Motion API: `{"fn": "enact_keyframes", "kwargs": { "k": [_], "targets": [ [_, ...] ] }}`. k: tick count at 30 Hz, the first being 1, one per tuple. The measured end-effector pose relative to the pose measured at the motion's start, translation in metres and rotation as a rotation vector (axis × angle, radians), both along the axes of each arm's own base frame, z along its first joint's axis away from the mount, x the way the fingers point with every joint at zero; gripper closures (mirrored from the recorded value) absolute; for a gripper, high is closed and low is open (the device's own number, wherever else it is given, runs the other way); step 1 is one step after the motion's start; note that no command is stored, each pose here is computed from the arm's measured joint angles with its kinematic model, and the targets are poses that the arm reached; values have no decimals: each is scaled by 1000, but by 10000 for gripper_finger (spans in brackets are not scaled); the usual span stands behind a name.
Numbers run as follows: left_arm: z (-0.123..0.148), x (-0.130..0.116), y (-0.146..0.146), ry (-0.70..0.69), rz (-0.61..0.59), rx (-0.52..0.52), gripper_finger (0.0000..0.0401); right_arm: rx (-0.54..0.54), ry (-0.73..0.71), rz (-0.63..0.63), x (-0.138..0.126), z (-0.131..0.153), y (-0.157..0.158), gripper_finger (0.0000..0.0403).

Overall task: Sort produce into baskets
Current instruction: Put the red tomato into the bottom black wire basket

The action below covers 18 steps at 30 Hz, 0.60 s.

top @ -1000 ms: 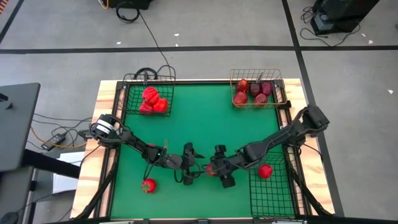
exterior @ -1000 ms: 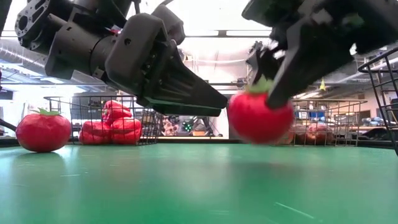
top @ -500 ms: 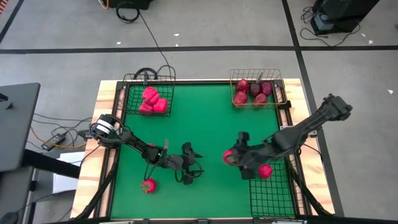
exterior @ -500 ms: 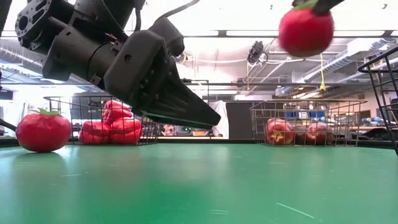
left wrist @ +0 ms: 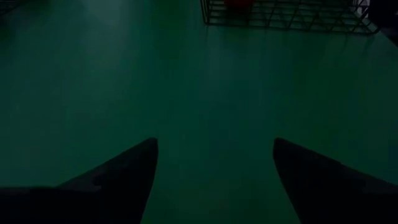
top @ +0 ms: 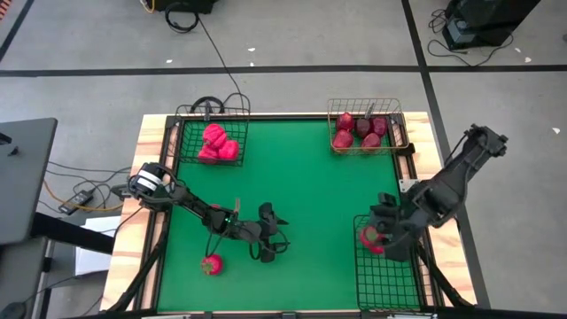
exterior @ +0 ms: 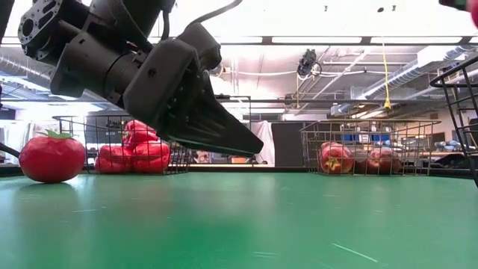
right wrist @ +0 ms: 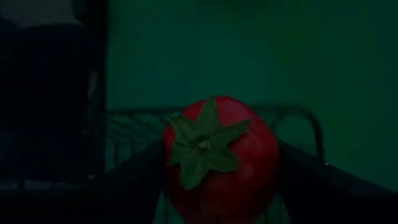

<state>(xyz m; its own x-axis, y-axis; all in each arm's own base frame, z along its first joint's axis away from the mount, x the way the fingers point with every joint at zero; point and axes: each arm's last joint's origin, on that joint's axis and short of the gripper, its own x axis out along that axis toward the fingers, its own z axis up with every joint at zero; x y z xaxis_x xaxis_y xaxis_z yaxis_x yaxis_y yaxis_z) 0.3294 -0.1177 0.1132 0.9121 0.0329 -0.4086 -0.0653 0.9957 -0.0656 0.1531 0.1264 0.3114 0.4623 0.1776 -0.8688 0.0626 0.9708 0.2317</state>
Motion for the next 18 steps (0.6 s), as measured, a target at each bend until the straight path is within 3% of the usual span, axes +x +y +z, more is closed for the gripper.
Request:
{"fn": "enact_keyframes", "kwargs": {
  "k": [8,14,18],
  "targets": [
    [-2,-1,0,23,2,3,77,-28,230,-107,-20,-20,24,123],
    [-2,-1,0,23,33,-60,77,-167,474,-217,-29,-42,35,112],
    [-2,-1,0,23,33,-58,78,-259,548,-257,-29,-52,38,100]
  ]
}}
